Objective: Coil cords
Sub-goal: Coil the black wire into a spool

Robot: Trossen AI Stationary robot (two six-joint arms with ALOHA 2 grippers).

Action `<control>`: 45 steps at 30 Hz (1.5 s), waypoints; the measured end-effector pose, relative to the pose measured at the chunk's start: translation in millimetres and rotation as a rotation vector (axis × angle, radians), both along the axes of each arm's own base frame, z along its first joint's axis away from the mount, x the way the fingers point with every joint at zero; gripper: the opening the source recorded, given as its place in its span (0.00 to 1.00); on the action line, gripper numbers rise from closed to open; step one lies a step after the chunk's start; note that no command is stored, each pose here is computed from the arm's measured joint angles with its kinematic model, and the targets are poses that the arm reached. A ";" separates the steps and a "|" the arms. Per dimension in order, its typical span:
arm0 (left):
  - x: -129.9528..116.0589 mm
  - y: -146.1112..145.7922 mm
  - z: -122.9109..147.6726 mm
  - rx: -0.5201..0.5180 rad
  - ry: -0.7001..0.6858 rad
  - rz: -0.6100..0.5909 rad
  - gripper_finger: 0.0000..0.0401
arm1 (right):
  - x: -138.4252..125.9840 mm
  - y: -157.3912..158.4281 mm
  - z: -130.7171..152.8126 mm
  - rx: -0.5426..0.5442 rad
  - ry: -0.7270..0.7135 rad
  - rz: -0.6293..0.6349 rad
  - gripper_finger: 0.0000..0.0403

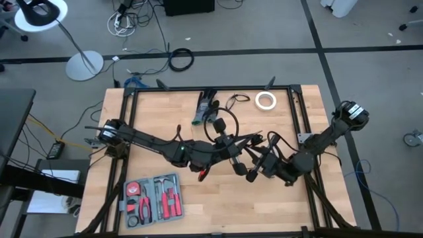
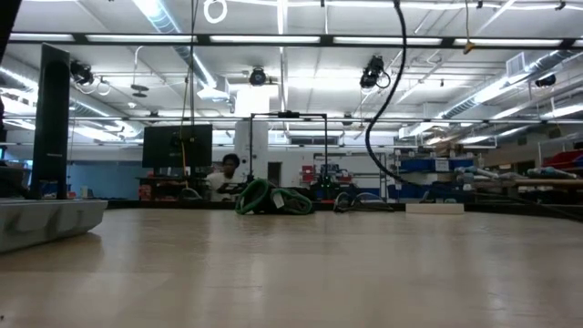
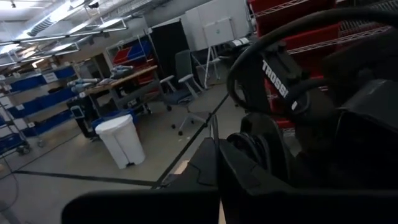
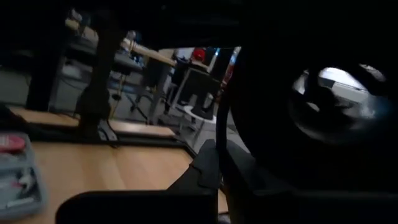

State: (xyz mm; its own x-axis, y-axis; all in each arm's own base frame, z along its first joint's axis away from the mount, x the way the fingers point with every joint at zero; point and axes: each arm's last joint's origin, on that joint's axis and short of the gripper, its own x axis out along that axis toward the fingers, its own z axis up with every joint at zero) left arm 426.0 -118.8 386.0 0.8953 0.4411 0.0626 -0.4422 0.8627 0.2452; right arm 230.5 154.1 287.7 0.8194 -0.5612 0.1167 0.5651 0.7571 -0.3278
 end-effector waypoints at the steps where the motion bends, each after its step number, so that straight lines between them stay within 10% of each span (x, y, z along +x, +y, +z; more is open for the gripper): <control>1: -0.7 -1.2 0.5 0.000 0.000 -0.005 0.00 | -2.0 1.8 -0.2 -0.005 0.015 -0.013 0.01; 9: -11.4 -6.2 4.3 0.028 0.077 -0.041 0.00 | -20.0 10.8 -0.2 -0.064 0.193 -0.186 0.01; 45: -45.4 -19.8 -18.8 -0.022 0.596 -0.022 0.00 | -6.9 46.0 -69.1 -0.081 0.213 -0.153 0.26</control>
State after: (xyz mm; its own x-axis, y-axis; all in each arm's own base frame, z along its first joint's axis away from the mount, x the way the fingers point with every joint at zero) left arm 380.6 -138.6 367.2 0.7823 0.4176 -0.4622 -0.2158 0.8778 0.4278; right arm 223.5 200.0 218.7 0.7365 -0.6764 0.0000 0.5827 0.6345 -0.5078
